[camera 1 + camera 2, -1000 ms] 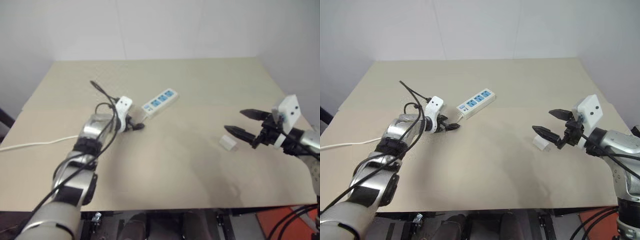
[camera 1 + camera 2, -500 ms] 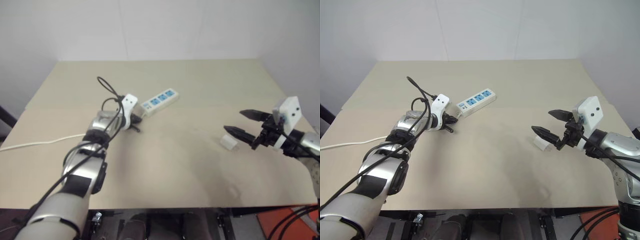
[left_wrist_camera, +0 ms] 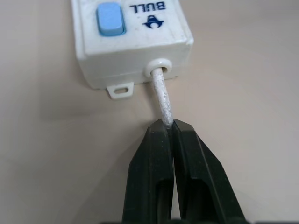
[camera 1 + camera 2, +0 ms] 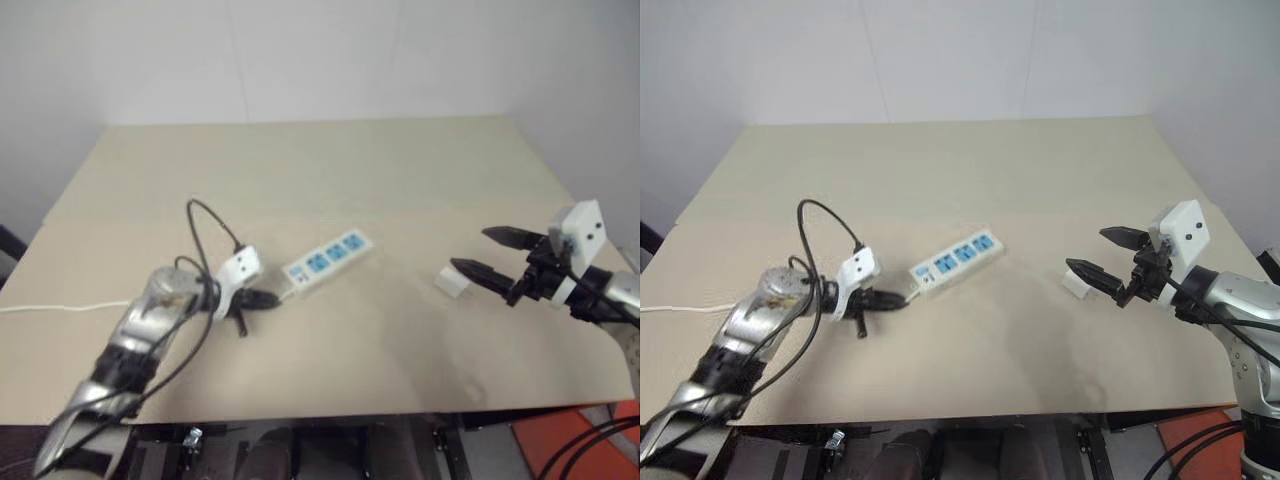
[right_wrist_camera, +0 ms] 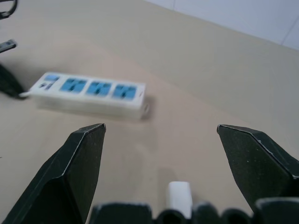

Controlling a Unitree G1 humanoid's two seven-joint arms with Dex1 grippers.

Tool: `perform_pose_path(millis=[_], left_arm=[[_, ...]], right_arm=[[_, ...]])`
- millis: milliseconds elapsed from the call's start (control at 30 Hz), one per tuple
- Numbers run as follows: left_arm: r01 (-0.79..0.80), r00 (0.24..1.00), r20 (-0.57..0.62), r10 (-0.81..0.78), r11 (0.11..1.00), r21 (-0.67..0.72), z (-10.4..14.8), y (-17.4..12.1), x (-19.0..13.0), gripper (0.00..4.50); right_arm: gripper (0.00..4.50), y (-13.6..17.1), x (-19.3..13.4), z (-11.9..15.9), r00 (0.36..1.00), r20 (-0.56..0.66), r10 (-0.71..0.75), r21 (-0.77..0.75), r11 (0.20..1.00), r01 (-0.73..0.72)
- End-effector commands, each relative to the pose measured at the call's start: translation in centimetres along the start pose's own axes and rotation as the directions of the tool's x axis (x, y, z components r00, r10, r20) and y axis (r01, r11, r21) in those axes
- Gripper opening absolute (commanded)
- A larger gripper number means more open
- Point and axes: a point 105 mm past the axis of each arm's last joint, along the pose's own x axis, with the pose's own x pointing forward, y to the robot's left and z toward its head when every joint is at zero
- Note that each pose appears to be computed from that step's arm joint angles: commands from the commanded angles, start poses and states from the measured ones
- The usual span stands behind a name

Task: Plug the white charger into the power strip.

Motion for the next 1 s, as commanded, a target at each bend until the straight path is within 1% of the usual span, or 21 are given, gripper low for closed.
perform_pose_path(millis=[33,133,233,333,367,400,433,467,533,600,667,800,1000], left_arm=[[-0.048,0.998,0.034,0.047,0.998,0.027,1.1,-0.1,-1.4,0.81],[-0.05,0.995,0.085,0.047,0.998,0.03,2.0,-0.4,-1.9,1.76],[-0.018,0.983,0.183,0.002,0.996,0.084,3.4,-1.2,-2.8,2.73],[0.022,0.948,0.314,-0.054,0.994,0.105,5.0,-2.0,-3.7,3.67],[0.011,0.934,0.355,-0.049,0.994,0.108,5.4,-2.0,-3.8,4.01],[-0.046,0.918,0.398,-0.003,0.993,0.112,5.8,-1.6,-3.6,4.32],[-0.129,0.898,0.432,0.076,0.987,0.096,6.1,-0.7,-3.1,4.45],[-0.176,0.887,0.444,0.123,0.981,0.079,6.0,-0.1,-2.6,4.45],[-0.226,0.87,0.468,0.155,0.969,0.1,5.6,0.5,-1.5,4.45],[-0.238,0.872,0.464,0.153,0.963,0.129,4.8,0.6,-0.2,4.45],[-0.227,0.874,0.463,0.147,0.966,0.121,4.3,0.7,0.9,4.45],[-0.157,0.895,0.439,0.085,0.979,0.131,3.3,0.4,3.4,4.45],[-0.105,0.922,0.385,0.045,0.985,0.136,2.4,0.4,5.4,4.45]], right_arm=[[4.5,0.0,0.0,1.3,0.999,0.031,0.012,-0.034,0.999,-0.011],[4.5,0.0,0.1,1.3,0.999,0.032,0.017,-0.034,0.999,-0.016],[4.5,0.1,0.2,1.3,0.999,0.032,0.023,-0.033,0.999,-0.022],[4.5,0.1,0.2,1.3,0.999,0.034,0.024,-0.031,0.999,-0.023],[4.5,0.1,0.2,1.4,0.999,0.035,0.024,-0.031,0.999,-0.023],[4.5,0.1,0.3,1.4,0.999,0.037,0.024,-0.028,0.999,-0.023],[4.5,0.1,0.3,1.4,0.999,0.04,0.024,-0.028,0.999,-0.023],[4.5,0.2,0.4,1.4,0.999,0.044,0.025,-0.026,0.999,-0.024],[4.5,0.3,0.5,1.5,0.998,0.05,0.029,-0.026,0.999,-0.028],[4.5,0.3,0.6,1.6,0.998,0.053,0.03,-0.029,0.999,-0.028],[4.5,0.1,0.6,1.7,0.998,0.056,0.028,-0.03,0.999,-0.026],[4.5,0.0,0.6,2.1,0.998,0.062,0.025,-0.035,0.999,-0.023],[4.5,0.2,0.5,2.2,0.997,0.067,0.025,-0.035,0.999,-0.023]])
